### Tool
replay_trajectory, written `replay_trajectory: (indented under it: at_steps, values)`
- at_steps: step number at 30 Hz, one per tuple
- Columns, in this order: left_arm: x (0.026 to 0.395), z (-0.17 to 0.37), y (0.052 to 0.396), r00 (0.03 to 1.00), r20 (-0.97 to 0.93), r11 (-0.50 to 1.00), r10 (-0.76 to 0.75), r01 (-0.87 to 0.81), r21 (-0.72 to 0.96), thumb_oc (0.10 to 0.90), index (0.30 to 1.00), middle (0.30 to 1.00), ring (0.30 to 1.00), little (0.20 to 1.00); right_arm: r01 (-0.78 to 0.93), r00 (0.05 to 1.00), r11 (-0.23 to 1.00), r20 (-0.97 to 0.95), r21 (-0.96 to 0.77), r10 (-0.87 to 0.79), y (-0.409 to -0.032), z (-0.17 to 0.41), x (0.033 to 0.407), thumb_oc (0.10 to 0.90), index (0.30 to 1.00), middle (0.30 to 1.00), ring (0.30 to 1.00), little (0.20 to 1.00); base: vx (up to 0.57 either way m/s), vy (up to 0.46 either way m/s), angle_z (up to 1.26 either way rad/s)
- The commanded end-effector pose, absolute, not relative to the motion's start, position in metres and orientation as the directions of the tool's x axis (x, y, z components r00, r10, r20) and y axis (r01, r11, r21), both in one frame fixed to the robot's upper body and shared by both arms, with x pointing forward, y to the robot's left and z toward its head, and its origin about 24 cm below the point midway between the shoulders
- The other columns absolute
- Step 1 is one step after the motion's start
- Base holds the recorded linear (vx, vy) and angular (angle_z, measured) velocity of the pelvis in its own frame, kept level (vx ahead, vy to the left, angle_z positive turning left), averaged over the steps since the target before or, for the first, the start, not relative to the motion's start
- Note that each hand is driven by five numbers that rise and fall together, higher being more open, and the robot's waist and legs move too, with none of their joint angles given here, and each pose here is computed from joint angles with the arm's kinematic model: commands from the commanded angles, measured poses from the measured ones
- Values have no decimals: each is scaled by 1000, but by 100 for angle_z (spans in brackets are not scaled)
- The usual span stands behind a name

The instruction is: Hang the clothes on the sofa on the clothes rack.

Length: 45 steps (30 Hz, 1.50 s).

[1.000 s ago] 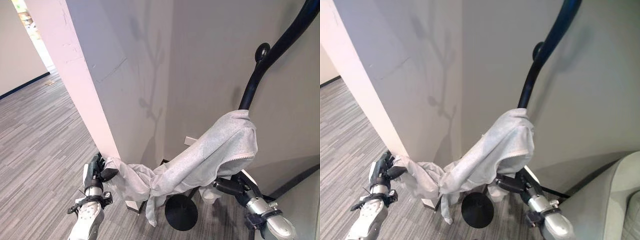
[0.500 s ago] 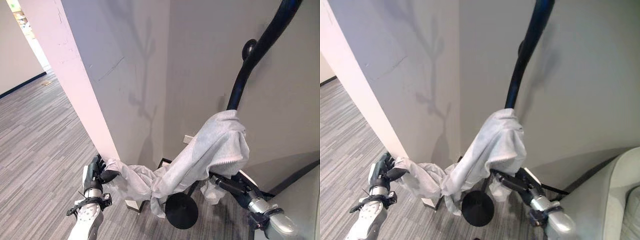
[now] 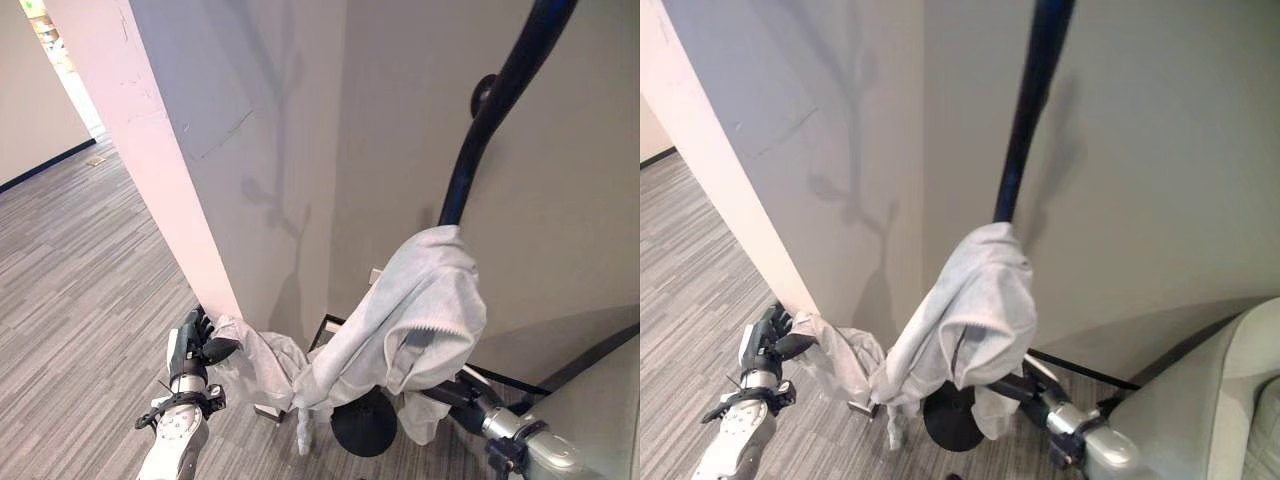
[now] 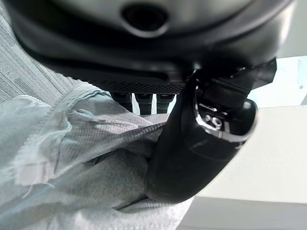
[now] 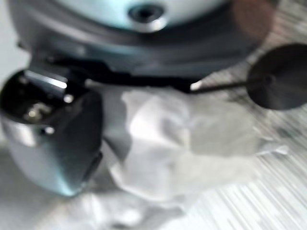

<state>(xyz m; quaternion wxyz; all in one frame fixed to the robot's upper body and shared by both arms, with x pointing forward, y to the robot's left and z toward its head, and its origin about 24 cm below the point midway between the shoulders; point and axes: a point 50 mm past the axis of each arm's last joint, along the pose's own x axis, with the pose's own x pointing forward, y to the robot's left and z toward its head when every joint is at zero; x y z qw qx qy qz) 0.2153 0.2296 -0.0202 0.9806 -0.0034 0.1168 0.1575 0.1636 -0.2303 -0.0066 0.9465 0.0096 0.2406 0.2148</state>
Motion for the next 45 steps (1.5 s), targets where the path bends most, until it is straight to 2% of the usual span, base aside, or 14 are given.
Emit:
replay_trajectory:
  at_steps: [1, 14, 18, 19, 20, 26, 28, 35, 39, 40, 41, 43, 44, 45]
  values:
    - [247, -9, 161, 987, -156, 998, -36, 25, -66, 800, 900, 900, 900, 900, -466, 843, 880, -254, 94, 474, -220, 30, 187, 400, 300, 300, 300, 300, 0, 0, 0]
    - [246, -11, 158, 985, -166, 997, -48, 36, -71, 800, 900, 900, 900, 900, -357, 876, 928, -305, 108, 373, -228, 13, 182, 400, 300, 300, 300, 300, 0, 0, 0]
    - [247, -10, 162, 986, -162, 996, -37, 23, -83, 800, 900, 900, 900, 900, -299, 877, 954, -403, -27, 264, -245, -9, 173, 400, 300, 300, 300, 300, 0, 0, 0]
    - [248, -6, 165, 989, -143, 995, -31, 17, -94, 800, 900, 900, 900, 900, -236, 861, 963, -488, -128, 146, -258, -31, 162, 400, 300, 300, 300, 300, 0, 0, 0]
    - [248, -6, 165, 989, -143, 995, -30, 17, -94, 800, 900, 900, 900, 900, -236, 861, 963, -488, -128, 146, -258, -32, 162, 400, 300, 300, 300, 300, 0, 0, 0]
    - [248, -5, 171, 991, -130, 999, -21, 15, -42, 800, 900, 900, 900, 900, -120, 733, 948, -671, -294, -115, -284, -82, 115, 400, 300, 300, 300, 300, 0, 0, 0]
    - [246, -6, 170, 990, -133, 999, -36, 32, -34, 800, 900, 900, 900, 900, -123, 693, 939, -705, -322, -151, -283, -92, 101, 400, 300, 300, 300, 300, 0, 0, 0]
    - [248, -4, 162, 990, -122, 997, -73, 71, -25, 800, 900, 900, 900, 900, -147, 580, 912, -780, -382, -234, -277, -122, 90, 400, 300, 300, 300, 300, 0, 0, 0]
    - [249, -4, 159, 990, -123, 997, -72, 71, -17, 800, 900, 900, 900, 900, -140, 588, 906, -770, -400, -249, -269, -126, 99, 408, 312, 312, 312, 312, -5, 10, 6]
    - [247, -6, 158, 989, -131, 997, -75, 73, -20, 800, 900, 900, 900, 900, -152, 585, 905, -774, -397, -241, -266, -128, 99, 483, 425, 425, 425, 425, 0, 0, 0]
    - [247, -6, 158, 989, -131, 997, -75, 73, -20, 800, 900, 900, 900, 900, -152, 585, 905, -774, -397, -241, -266, -128, 99, 483, 425, 425, 425, 425, 24, -2, 3]
    - [244, -9, 156, 986, -144, 997, -79, 77, -20, 800, 900, 900, 900, 900, -174, 581, 897, -778, -406, -239, -262, -130, 100, 577, 566, 566, 566, 566, 30, -12, 6]
    - [242, -11, 155, 985, -152, 997, -76, 73, -26, 800, 900, 900, 900, 900, -216, 570, 878, -785, -427, -241, -258, -134, 99, 800, 900, 900, 900, 900, 33, -19, 5]
    - [242, -11, 155, 985, -152, 997, -76, 73, -26, 800, 900, 900, 900, 900, -216, 571, 878, -785, -427, -241, -258, -134, 99, 800, 900, 900, 900, 900, 32, -22, 6]
